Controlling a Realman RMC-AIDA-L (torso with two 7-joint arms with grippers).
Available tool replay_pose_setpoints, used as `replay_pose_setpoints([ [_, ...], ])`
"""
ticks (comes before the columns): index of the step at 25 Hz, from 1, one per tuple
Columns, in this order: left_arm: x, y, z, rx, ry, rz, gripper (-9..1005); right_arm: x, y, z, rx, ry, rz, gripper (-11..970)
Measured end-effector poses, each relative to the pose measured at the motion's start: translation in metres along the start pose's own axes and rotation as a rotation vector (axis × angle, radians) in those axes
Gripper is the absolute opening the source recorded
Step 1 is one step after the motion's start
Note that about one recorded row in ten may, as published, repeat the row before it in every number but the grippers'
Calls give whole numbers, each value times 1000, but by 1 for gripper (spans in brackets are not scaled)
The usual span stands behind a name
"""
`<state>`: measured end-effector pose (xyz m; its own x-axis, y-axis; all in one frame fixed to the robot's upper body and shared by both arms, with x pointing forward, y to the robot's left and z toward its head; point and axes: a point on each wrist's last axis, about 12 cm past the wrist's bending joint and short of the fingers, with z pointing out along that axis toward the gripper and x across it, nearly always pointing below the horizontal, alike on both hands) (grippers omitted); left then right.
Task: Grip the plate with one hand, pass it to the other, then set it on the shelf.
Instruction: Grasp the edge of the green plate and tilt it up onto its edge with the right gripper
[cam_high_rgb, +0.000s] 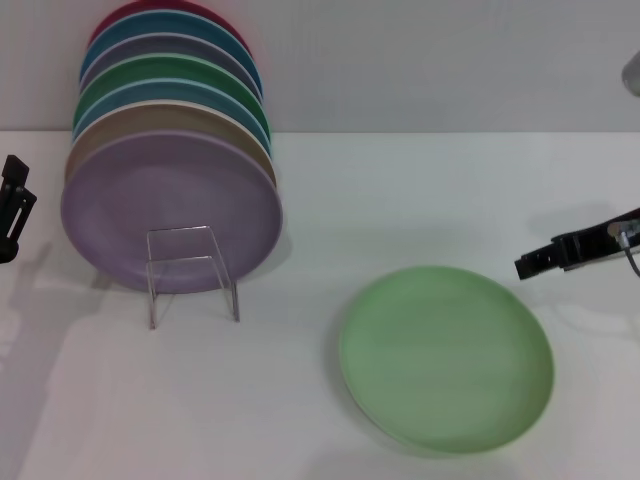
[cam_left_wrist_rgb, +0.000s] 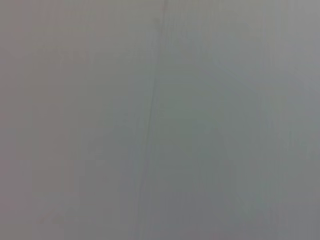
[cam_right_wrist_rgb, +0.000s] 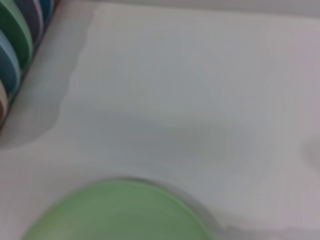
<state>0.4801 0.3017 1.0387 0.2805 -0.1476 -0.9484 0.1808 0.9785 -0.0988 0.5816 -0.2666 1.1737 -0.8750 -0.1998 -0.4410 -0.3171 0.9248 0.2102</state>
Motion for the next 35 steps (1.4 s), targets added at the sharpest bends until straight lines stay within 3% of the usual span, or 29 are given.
replay_pose_setpoints([
  [11, 0, -2, 1, 7, -1, -2, 816, 16, -16, 26, -30, 60, 106, 558],
  [29, -1, -1, 2, 6, -8, -3, 816, 25, -15, 43, -55, 116, 121, 485],
  [35, -2, -1, 1, 7, -20, 0, 816, 27, -17, 44, -51, 122, 128, 359],
])
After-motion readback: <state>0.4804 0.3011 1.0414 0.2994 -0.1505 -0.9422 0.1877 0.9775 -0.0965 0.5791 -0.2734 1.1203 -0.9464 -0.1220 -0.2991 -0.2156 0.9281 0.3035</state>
